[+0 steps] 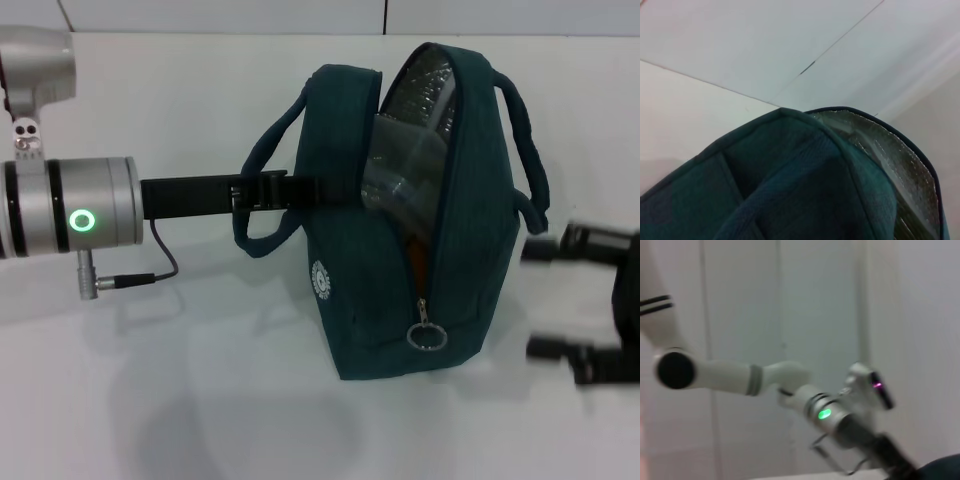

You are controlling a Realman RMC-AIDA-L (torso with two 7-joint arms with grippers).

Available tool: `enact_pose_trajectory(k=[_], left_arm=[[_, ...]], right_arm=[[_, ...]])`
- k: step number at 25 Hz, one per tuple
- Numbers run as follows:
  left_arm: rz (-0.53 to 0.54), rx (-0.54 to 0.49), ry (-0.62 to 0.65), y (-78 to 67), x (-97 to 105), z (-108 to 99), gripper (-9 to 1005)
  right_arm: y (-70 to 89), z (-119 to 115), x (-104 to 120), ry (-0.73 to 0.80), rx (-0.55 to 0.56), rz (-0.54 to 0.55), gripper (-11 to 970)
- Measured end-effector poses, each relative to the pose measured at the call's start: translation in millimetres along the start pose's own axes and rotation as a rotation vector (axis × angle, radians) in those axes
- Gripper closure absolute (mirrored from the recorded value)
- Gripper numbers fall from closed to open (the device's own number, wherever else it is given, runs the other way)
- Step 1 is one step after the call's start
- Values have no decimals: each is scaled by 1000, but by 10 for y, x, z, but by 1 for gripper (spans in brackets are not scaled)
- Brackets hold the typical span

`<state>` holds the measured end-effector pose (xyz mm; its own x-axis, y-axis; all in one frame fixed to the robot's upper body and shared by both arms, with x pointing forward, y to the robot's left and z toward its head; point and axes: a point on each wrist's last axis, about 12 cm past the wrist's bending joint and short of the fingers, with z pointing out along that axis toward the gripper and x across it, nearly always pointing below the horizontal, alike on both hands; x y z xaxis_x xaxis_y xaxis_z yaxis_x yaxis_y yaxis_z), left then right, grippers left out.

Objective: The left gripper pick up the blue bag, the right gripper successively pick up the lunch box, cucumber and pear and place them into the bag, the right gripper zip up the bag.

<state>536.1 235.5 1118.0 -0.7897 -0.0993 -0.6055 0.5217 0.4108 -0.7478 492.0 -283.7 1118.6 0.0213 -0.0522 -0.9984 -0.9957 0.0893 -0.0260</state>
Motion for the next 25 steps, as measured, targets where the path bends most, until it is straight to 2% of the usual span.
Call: enact_pose_trajectory(k=[5, 11, 25], left_arm=[[3, 2, 1, -6, -14, 10, 943], [4, -1, -9, -1, -31, -7, 942], [2, -2, -11, 2, -29, -11, 942]], right_arm=[[109, 50, 150, 29, -51, 82, 186], [55, 202, 341, 83, -20, 186, 188], [13, 338, 491, 141, 3, 232, 189]])
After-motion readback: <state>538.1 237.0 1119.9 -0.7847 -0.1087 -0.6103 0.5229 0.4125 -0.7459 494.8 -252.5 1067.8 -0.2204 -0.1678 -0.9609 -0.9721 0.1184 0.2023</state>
